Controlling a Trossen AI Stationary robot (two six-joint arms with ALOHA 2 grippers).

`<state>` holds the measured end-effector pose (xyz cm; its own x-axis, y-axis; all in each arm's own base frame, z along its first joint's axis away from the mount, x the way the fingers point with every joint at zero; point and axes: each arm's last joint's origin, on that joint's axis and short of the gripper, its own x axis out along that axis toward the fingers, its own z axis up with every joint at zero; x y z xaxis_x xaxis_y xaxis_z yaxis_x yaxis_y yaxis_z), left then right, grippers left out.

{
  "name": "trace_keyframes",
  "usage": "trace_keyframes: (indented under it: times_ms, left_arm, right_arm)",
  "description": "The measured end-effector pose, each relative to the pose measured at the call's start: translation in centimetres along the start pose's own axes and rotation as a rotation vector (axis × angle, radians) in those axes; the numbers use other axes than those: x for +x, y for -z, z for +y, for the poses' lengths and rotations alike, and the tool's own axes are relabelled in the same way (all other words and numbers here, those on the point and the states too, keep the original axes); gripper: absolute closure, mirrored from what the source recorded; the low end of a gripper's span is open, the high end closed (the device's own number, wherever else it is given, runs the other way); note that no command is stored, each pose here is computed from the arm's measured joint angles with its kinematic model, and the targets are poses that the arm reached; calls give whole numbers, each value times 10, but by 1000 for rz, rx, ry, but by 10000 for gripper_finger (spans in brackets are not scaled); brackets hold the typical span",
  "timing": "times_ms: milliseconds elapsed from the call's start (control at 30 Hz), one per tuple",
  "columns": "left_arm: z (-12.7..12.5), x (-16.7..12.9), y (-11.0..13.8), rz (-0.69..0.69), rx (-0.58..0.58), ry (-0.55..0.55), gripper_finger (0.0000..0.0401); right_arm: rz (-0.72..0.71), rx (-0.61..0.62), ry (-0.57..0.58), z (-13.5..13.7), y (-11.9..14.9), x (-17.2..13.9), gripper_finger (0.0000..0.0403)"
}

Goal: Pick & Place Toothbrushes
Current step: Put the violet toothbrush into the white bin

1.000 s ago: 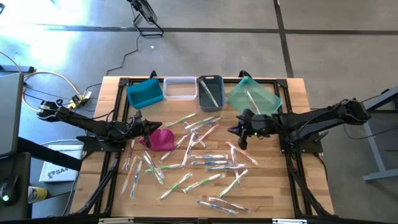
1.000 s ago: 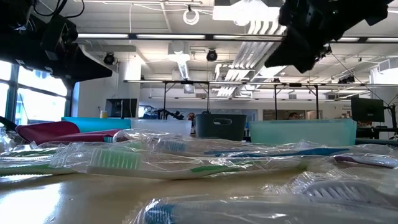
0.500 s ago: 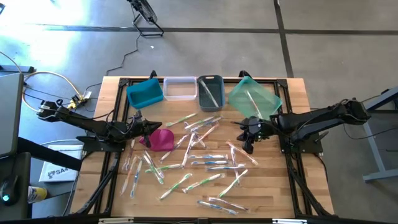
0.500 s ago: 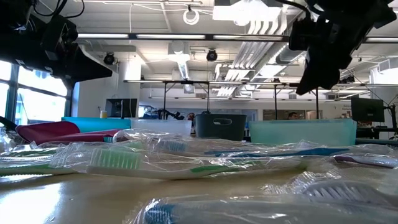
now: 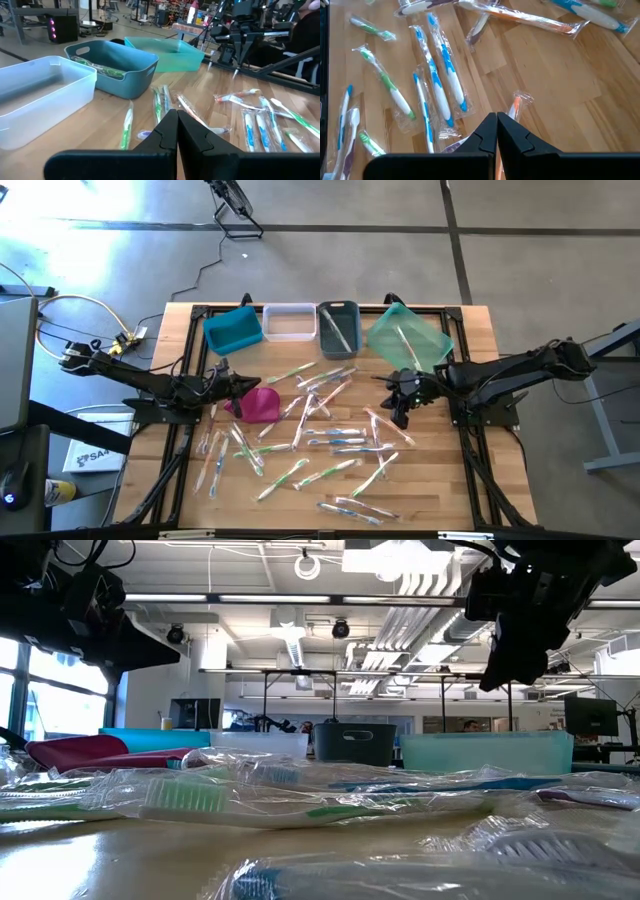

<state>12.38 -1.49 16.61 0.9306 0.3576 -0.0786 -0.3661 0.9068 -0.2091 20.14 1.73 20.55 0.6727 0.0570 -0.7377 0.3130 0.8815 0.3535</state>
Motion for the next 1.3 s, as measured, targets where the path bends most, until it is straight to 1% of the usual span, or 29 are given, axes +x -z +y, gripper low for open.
trace_keyframes:
  times_ms: [100,233,367,567,700,833,933,1100,1200,1300]
  left_arm:
    - [0,0,0,0,0,0,401]
    - [0,0,0,0,0,0,401]
    - [0,0,0,-1,-1,0,401]
    - [0,0,-2,-13,-70,4,401]
    - [-2,0,-3,-19,-99,39,401]
    - [-2,0,-5,-37,-113,51,401]
    - [-2,0,-5,-38,-114,51,401]
    - [-2,0,-5,-36,-112,51,401]
    - [-3,0,-7,-28,-107,48,401]
    - [-8,3,-15,-24,-90,64,401]
  right_arm:
    - [-23,-28,16,0,-1,0,399]
    - [-67,-26,53,0,-4,0,399]
    - [-128,-31,63,1,-8,-1,399]
    - [-232,-192,113,2,-15,-8,399]
    - [-315,-242,131,3,-18,-24,399]
    - [-413,-290,109,4,-21,-42,399]
    - [-515,-331,65,5,-22,-51,399]
    - [-665,-374,-43,1,-12,-53,399]
    - [-744,-376,-62,-3,-6,-51,399]
    - [-789,-372,-72,-7,0,-48,399]
